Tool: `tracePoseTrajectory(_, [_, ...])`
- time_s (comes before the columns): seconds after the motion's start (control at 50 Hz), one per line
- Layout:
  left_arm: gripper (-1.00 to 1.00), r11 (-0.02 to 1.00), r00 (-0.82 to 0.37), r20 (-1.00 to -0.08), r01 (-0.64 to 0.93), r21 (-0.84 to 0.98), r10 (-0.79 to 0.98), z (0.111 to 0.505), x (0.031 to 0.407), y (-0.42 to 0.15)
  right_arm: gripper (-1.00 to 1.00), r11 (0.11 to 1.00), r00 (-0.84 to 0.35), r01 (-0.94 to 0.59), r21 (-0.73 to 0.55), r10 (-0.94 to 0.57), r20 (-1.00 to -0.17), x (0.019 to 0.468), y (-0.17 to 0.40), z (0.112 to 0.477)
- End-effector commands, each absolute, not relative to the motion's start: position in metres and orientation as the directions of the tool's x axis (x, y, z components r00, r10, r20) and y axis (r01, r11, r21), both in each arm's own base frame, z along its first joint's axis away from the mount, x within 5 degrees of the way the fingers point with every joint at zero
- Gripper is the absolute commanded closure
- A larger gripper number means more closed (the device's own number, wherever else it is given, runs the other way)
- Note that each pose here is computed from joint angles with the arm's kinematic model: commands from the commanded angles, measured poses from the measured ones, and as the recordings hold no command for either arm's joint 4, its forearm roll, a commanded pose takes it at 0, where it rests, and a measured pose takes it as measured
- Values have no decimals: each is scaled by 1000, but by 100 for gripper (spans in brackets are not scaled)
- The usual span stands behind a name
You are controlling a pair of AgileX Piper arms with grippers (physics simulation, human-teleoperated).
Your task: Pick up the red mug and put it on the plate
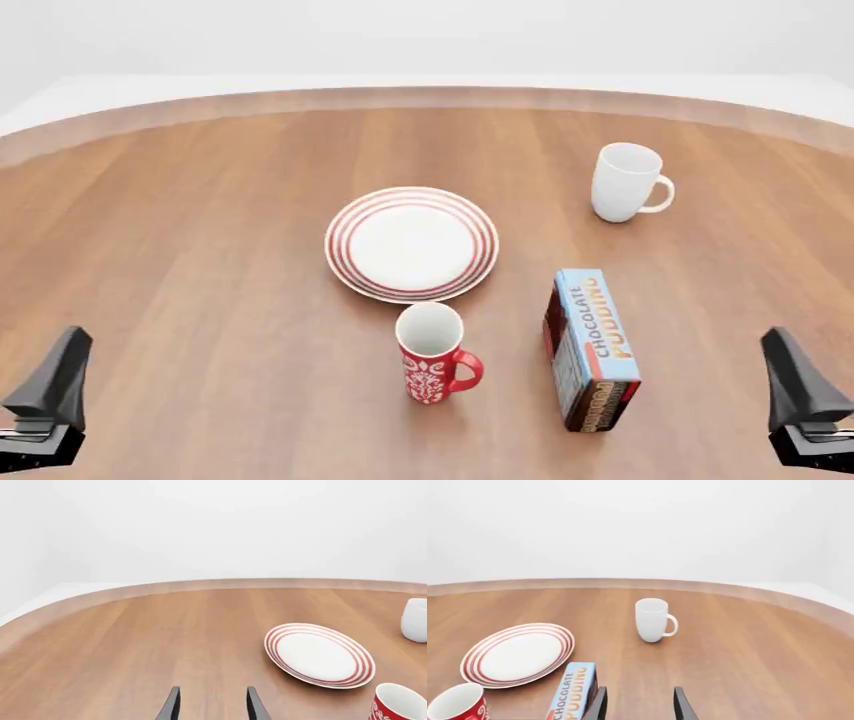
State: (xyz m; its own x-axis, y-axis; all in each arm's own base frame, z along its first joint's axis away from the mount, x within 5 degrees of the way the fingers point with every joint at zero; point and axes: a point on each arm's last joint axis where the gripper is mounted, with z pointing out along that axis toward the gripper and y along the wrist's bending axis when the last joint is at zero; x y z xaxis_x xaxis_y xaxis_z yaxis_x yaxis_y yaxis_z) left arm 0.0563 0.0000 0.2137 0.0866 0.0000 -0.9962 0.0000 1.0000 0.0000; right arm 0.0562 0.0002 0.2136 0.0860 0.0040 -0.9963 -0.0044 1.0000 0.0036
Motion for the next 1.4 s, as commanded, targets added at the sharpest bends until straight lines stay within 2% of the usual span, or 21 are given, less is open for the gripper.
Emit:
tracePoseTrajectory(0.02, [-100,1000,86,-996,0,0,0,214,57,0,-100,1000,90,-19,15,17,-996,56,1,215])
tracePoseTrajectory(0.2, [-100,1000,86,-996,0,0,0,214,57,0,-100,1000,99,-22,11,14,-995,55,1,223])
tracePoseTrajectory(0.28, [-100,1000,86,-996,0,0,0,214,57,0,-100,999,121,-52,-1,6,-993,48,3,248])
tracePoseTrajectory(0.36, [-100,1000,86,-996,0,0,0,214,57,0,-100,992,101,-116,-43,-31,-994,47,6,255])
tracePoseTrajectory(0.52, [-100,1000,86,-996,0,0,0,214,57,0,-100,964,99,-246,-99,-76,-992,51,13,295])
tracePoseTrajectory(0.76, [-100,1000,86,-996,0,0,0,214,57,0,-100,938,55,-319,-132,-121,-991,59,20,335])
tracePoseTrajectory(0.86, [-100,1000,86,-996,0,0,0,214,57,0,-100,928,31,-352,-125,-122,-992,64,24,345])
tracePoseTrajectory(0.92, [-100,1000,86,-996,0,0,0,214,57,0,-100,900,22,-395,-184,-191,-981,71,30,347])
tracePoseTrajectory(1.12, [-100,1000,86,-996,0,0,0,214,57,0,-100,861,-36,-472,-189,-233,-972,86,44,365])
tracePoseTrajectory(1.4, [-100,1000,86,-996,0,0,0,214,57,0,-100,824,-113,-527,-208,-310,-944,104,59,365])
